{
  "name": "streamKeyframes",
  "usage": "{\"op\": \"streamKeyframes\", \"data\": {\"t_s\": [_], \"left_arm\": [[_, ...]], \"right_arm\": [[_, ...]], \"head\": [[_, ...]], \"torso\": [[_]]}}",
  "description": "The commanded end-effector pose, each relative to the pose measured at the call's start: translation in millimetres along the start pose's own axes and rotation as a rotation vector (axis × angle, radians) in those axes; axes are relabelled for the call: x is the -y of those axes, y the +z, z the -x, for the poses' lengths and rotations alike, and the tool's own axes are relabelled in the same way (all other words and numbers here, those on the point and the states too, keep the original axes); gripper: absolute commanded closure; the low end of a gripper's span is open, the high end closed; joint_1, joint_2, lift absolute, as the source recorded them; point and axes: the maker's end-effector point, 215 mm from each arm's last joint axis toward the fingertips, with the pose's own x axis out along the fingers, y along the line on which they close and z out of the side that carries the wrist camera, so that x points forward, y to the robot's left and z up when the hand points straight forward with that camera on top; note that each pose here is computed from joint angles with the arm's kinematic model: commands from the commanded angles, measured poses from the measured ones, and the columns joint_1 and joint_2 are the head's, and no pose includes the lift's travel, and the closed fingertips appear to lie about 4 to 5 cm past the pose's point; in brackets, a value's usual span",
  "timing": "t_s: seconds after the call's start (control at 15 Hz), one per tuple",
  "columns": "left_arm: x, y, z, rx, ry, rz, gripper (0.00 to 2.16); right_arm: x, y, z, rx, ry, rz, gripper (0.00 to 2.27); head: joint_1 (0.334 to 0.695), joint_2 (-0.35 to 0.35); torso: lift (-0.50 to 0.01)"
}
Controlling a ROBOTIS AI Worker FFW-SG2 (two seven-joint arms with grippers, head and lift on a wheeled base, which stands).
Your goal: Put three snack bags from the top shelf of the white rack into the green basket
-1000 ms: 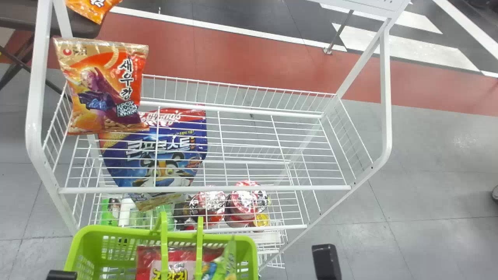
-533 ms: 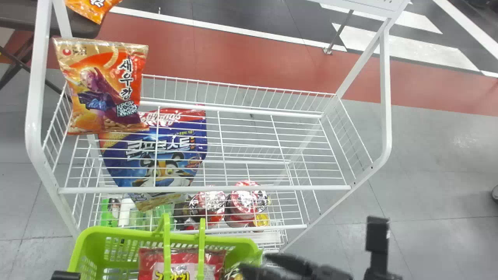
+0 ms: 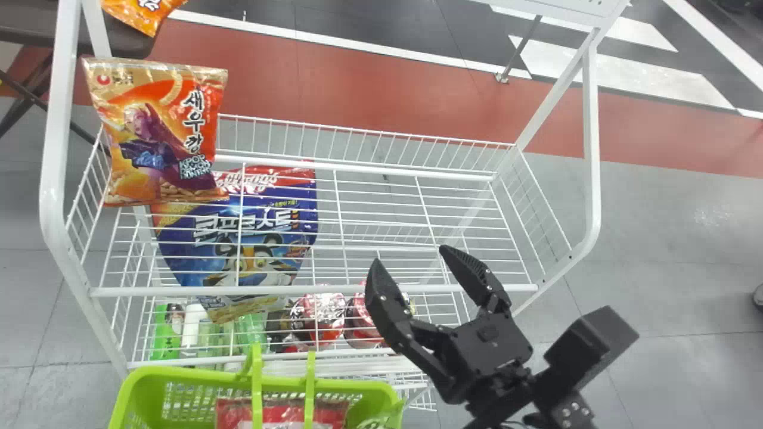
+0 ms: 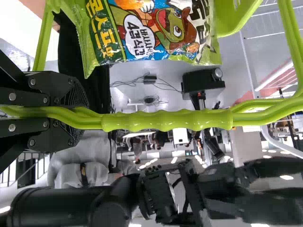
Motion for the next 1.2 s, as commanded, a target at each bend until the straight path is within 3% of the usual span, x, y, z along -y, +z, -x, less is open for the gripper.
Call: {"op": "streamKeyframes", "data": {"t_s": [0.0,1.13], "left_arm": [[-4,-6,0,-0.007,-0.002,0.026,2.14],[-2,-5,2,-0.008,-0.004,0.018,2.14]], "right_arm": [[-15,15,2,0.123,-0.033,0.033,0.06],[-8,-18,1,-0.006,-0.042,-0.011,0.07]], "head": [[0.695,-0.35],[0.695,-0.35]], "torso": [[0.0],[0.0]]}}
